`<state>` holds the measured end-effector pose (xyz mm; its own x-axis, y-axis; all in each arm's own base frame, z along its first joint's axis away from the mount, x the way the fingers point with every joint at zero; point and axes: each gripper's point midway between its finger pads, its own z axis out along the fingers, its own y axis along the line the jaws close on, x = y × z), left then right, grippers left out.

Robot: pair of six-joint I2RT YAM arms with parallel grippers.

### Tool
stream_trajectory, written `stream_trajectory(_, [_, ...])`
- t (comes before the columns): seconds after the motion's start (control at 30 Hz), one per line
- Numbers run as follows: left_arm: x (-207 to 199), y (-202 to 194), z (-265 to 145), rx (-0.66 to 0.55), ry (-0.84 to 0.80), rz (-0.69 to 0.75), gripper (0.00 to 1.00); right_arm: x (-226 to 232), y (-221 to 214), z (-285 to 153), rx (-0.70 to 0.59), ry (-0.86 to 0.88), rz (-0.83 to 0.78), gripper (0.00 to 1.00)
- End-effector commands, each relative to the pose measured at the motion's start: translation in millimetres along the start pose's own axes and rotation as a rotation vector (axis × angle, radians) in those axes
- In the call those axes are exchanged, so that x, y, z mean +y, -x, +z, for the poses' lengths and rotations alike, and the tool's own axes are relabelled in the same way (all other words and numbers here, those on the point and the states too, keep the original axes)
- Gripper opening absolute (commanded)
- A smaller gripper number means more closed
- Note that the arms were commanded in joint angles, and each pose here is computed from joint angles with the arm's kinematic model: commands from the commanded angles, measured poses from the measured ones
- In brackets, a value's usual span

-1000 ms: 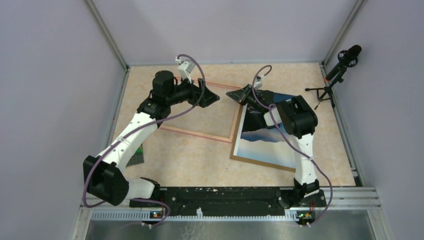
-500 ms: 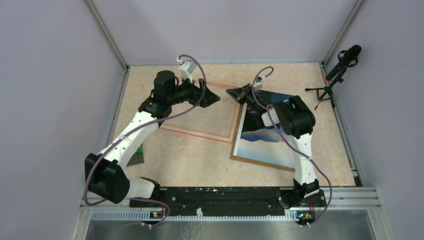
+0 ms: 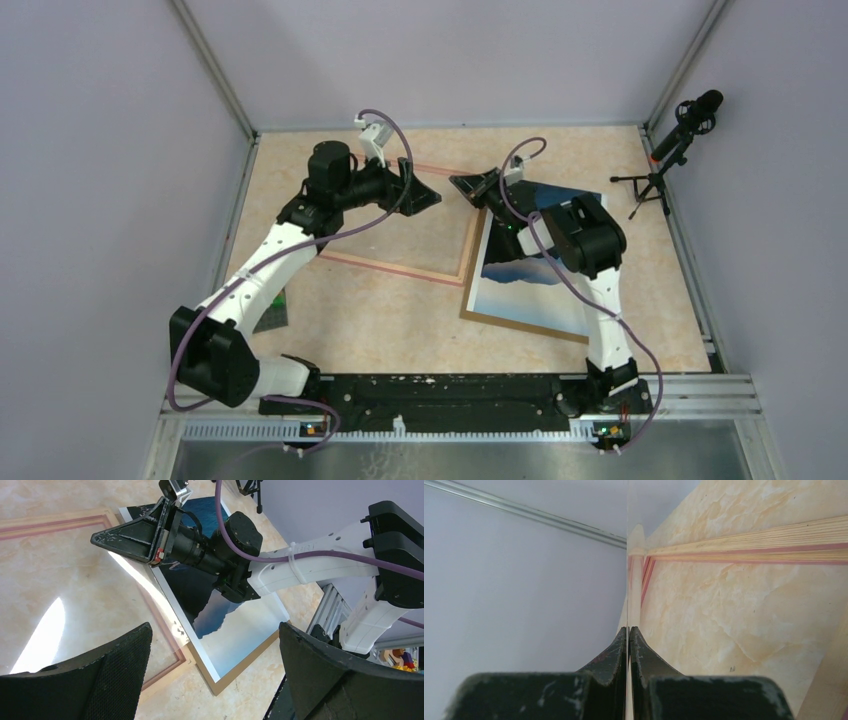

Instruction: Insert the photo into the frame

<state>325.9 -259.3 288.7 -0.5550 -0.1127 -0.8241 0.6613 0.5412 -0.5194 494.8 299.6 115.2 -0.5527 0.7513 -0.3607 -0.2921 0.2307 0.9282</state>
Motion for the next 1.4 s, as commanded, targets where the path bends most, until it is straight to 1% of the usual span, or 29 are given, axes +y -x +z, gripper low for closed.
stream_trajectory(0.0, [-9.9,15.3,1.0,-0.039,-0.043,0.024,0.99,13.4,-0.7,1.6,-0.071,0.058,-0.012,0.00])
stream_trajectory(0.2, [-10.0,14.6,1.1,-0.040,-0.044,0.019,0.99,17.6,1.4,-7.3,-0.120,0.060,-0.030,0.00])
stream_trajectory(0.4, [-11.1,15.1,0.7,-0.042,-0.049,0.018,0.99,18.1,-2.7,-8.6,-0.112,0.066,-0.009,0.00])
stream_trajectory(0.57, [-4.3,15.7,0.9,-0.051,-0.020,0.022,0.99,8.2,-8.7,-14.5,-0.085,0.003,0.027,0.00])
stream_trajectory(0.6, [0.5,17.0,0.4,-0.057,0.002,0.026,0.99,6.0,-11.5,-16.0,-0.071,-0.010,0.038,0.04])
stream_trajectory(0.63, [7.0,18.6,-0.5,-0.063,0.027,0.027,0.99,4.8,-13.9,-17.1,-0.058,-0.022,0.046,0.12])
stream_trajectory(0.67, [16.1,20.9,-2.2,-0.074,0.062,0.024,0.99,3.8,-17.6,-18.6,-0.035,-0.032,0.046,0.21])
stream_trajectory(0.77, [64.9,31.0,-18.5,-0.133,0.249,-0.039,0.99,-2.0,-25.8,-23.3,0.022,-0.102,0.017,0.35])
stream_trajectory(0.87, [119.7,38.1,-44.4,-0.200,0.419,-0.136,0.99,-2.9,-30.1,-29.5,0.080,-0.178,-0.048,0.46])
stream_trajectory(0.97, [160.6,43.2,-64.3,-0.252,0.511,-0.258,0.99,-11.6,-35.3,-32.7,0.159,-0.285,-0.111,0.56])
stream_trajectory(1.07, [193.5,54.2,-79.5,-0.302,0.596,-0.342,0.99,-7.7,-35.5,-27.6,0.186,-0.269,-0.140,0.56])
stream_trajectory(1.2, [262.9,56.5,-114.2,-0.372,0.728,-0.447,0.99,2.0,-43.0,-23.3,0.195,-0.194,-0.095,0.49])
stream_trajectory(1.3, [301.6,56.4,-131.2,-0.377,0.813,-0.404,0.99,4.2,-45.7,-23.0,0.199,-0.188,-0.089,0.49])
stream_trajectory(1.37, [319.7,54.5,-136.2,-0.350,0.865,-0.325,0.99,4.2,-46.1,-23.6,0.197,-0.190,-0.086,0.50])
